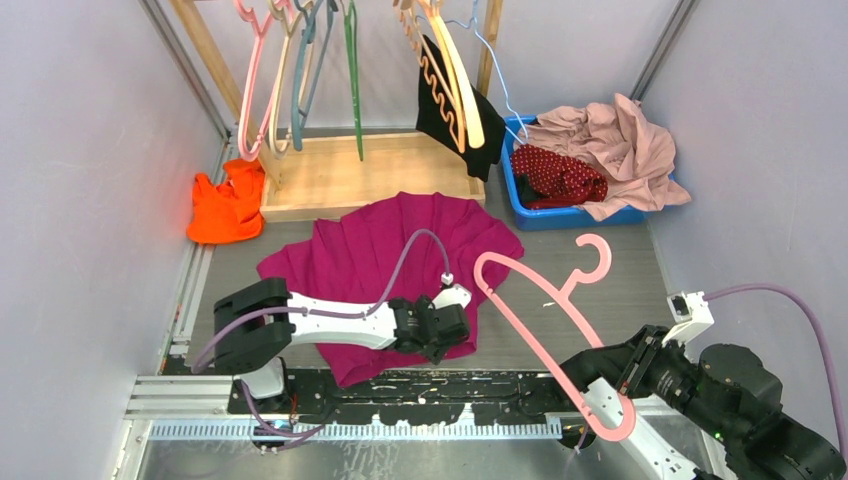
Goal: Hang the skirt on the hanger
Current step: Hang the skirt on the hanger.
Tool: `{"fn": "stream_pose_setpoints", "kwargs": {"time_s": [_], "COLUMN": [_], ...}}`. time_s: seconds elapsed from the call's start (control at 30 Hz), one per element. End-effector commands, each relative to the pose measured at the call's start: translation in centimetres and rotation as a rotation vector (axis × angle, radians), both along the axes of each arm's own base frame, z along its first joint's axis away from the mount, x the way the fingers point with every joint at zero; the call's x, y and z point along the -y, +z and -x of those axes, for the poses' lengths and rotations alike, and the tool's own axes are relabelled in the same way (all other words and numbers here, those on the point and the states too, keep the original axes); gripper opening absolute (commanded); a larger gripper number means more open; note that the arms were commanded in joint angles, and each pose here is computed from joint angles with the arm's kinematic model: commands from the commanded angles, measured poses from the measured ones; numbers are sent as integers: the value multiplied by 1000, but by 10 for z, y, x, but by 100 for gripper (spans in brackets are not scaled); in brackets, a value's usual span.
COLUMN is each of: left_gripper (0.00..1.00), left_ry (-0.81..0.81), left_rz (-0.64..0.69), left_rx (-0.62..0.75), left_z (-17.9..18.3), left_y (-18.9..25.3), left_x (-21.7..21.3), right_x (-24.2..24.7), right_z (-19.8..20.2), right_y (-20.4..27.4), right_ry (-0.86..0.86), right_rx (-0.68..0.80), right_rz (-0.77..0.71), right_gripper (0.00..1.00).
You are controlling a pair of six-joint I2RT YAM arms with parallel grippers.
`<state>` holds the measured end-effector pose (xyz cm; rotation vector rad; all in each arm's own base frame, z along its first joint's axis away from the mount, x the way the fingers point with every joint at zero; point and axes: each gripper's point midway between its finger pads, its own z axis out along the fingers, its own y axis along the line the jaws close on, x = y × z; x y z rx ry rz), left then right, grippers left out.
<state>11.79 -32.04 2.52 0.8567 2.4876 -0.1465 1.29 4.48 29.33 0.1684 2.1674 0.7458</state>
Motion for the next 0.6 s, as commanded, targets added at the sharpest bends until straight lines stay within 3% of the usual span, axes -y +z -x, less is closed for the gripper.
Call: {"fn": "stream_pose_setpoints", "kwargs": {"time_s": [0.0, 0.13, 0.3, 0.43, 0.57], "left_gripper": [61, 54, 37, 1, 0], "left_ry": [-5, -26, -18, -8, -8], "left_rz": [91, 105, 135, 147, 169], "left_rx": [28, 29, 6, -2, 0], "left_z": [-15, -20, -33, -42, -50], "left_y": [16, 24, 21, 23, 29], "left_x": [29, 40, 50, 52, 53], "right_x": [2, 3, 5, 6, 3], "right_z": [10, 10, 11, 16, 23], "right_y": [-3, -6, -8, -10, -15], "right_ry": [18, 17, 12, 19, 46], "right_rx": [-16, -27, -37, -51, -77], "right_rz": [18, 29, 37, 38, 34], "right_gripper": [1, 1, 1, 1, 1]}}
